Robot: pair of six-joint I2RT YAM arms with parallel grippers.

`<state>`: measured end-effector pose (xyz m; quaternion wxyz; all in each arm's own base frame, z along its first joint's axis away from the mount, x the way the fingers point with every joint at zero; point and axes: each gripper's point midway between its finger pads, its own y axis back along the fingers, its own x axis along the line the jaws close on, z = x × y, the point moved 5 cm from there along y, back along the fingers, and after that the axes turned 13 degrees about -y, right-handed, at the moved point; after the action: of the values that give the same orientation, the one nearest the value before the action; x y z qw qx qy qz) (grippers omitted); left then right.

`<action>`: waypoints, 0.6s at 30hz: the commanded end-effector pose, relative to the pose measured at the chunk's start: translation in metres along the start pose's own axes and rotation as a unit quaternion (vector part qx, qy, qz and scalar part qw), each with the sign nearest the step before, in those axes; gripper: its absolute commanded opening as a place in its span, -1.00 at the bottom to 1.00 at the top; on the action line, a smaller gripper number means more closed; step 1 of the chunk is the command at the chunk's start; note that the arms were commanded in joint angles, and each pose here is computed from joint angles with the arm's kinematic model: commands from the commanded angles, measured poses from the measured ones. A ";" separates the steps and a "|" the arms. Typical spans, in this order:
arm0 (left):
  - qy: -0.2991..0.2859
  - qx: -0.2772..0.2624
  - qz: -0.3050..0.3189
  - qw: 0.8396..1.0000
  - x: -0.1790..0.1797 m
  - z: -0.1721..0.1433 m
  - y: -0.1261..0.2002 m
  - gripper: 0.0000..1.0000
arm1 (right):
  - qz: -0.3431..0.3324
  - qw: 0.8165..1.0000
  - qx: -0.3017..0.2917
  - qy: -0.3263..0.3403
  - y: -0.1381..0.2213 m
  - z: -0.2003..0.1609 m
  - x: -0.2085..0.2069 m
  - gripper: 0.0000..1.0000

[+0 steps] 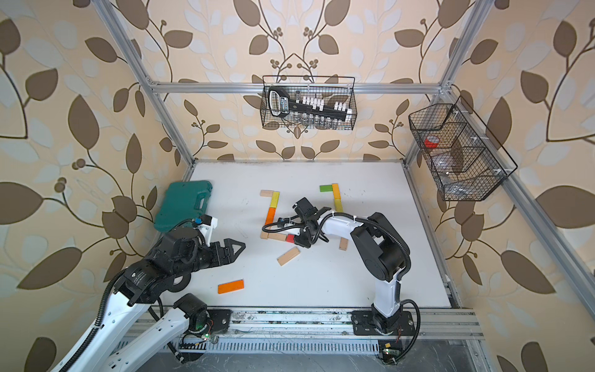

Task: Assemble a giraffe with building blocks
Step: Assemble the building block at the center of the board.

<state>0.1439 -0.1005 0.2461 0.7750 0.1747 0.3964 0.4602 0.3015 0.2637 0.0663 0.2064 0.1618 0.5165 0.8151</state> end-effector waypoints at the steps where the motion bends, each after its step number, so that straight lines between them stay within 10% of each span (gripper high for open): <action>1: -0.011 -0.013 0.004 1.000 0.000 0.003 0.004 0.88 | 0.021 1.000 0.011 -0.002 -0.006 0.000 0.006 -1.00; 18: -0.015 -0.015 0.006 1.000 0.000 0.003 0.006 0.88 | 0.013 1.000 0.018 0.003 -0.006 -0.005 0.006 -0.68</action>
<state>0.1429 -0.0989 0.2469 0.7755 0.1731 0.3922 0.4635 0.3014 0.2657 0.0664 0.2053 0.1619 0.5157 0.8159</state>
